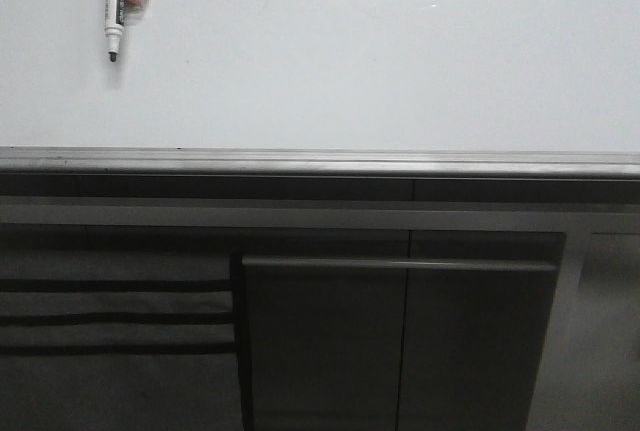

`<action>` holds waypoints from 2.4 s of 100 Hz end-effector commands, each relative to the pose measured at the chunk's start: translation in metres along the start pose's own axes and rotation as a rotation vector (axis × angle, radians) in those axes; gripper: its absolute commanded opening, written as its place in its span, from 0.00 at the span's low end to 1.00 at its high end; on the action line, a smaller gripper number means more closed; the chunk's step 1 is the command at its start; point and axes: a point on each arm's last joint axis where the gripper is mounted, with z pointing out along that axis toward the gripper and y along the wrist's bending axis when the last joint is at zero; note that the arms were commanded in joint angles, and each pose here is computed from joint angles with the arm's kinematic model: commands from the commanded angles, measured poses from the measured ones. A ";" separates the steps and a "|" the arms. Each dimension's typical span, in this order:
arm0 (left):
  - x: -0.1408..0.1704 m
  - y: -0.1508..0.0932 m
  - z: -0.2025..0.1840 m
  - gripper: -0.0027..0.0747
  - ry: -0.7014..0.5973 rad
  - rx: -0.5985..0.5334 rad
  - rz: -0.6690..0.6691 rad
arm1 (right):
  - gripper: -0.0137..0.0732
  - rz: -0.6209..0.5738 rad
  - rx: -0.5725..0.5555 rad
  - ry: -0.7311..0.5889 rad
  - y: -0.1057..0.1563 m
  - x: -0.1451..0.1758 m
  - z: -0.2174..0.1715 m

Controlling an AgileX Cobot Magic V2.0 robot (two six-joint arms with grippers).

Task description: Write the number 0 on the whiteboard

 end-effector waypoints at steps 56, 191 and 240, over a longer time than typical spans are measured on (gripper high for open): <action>0.000 0.000 -0.001 0.01 -0.073 0.002 -0.017 | 0.07 -0.012 0.005 -0.085 0.000 -0.004 -0.001; -0.139 0.002 0.018 0.01 0.171 -0.010 -0.023 | 0.07 -0.041 -0.026 0.314 0.007 -0.140 0.029; -0.130 0.001 0.045 0.20 0.259 -0.009 -0.022 | 0.20 -0.026 -0.032 0.422 0.007 -0.129 0.047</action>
